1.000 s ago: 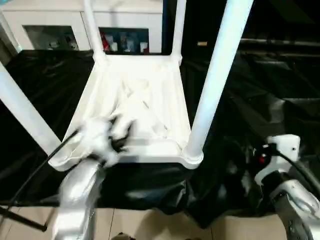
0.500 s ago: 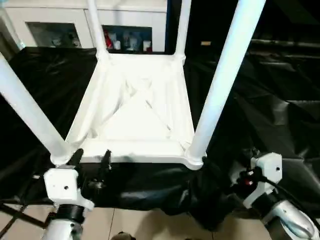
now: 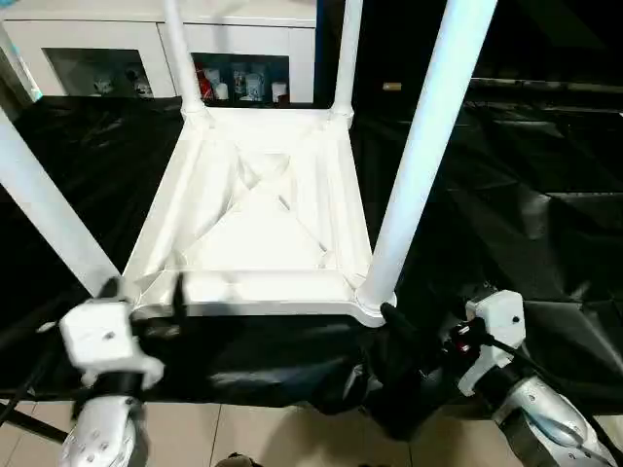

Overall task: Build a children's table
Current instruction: Rotate leg to tighten

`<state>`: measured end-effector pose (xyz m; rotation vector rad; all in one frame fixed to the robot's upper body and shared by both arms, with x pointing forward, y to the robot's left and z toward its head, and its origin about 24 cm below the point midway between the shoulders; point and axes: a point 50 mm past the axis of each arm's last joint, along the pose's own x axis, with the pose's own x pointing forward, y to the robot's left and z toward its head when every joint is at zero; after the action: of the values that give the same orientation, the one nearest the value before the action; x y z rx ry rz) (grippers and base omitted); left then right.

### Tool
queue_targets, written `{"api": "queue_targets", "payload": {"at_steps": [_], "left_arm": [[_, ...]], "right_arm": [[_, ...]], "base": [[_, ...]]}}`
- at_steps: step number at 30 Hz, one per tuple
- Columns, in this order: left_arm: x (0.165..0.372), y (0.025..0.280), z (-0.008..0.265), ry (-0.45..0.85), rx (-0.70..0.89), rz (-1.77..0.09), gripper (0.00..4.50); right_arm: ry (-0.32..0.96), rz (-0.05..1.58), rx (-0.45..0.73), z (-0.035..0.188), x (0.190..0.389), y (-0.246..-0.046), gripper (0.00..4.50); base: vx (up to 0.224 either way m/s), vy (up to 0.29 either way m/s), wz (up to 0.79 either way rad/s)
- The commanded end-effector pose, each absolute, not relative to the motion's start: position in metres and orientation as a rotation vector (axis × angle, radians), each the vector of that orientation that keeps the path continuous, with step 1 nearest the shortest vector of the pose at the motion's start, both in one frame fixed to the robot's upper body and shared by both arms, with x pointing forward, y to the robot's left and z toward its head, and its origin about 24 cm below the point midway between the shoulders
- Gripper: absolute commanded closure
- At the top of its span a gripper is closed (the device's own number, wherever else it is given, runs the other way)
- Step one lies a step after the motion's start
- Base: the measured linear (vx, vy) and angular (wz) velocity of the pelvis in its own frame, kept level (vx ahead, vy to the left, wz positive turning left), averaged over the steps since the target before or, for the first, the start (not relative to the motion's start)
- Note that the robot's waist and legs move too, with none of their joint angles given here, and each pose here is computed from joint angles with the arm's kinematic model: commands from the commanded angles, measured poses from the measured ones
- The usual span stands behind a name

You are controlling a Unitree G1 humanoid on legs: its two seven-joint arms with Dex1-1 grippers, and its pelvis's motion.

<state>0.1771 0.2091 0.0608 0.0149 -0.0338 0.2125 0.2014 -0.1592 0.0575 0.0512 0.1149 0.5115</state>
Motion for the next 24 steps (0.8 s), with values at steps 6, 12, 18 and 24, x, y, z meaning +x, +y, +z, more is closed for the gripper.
{"api": "queue_targets", "payload": {"at_steps": [6, 12, 18, 24], "left_arm": [[0.171, 0.208, 0.072, -0.086, -0.002, 0.253, 0.05], [0.177, 0.226, 0.065, -0.056, 0.025, 0.320, 0.05], [0.197, 0.226, 0.060, -0.017, 0.017, 0.228, 0.05], [0.221, 0.224, 0.061, -0.019, 0.000, 0.144, 0.00]], "right_arm": [[0.034, 0.523, 0.043, 0.066, 0.220, -0.153, 0.00], [0.026, 0.584, 0.064, 0.065, 0.237, -0.137, 0.00], [0.022, 0.589, 0.062, 0.063, 0.250, -0.130, 0.00], [0.019, 0.562, 0.083, 0.061, 0.258, -0.126, 0.47]], "base": [[0.000, 0.000, 0.00], [0.000, 0.000, 0.00], [0.000, 0.000, 0.00], [0.000, 0.000, 0.00]]}}
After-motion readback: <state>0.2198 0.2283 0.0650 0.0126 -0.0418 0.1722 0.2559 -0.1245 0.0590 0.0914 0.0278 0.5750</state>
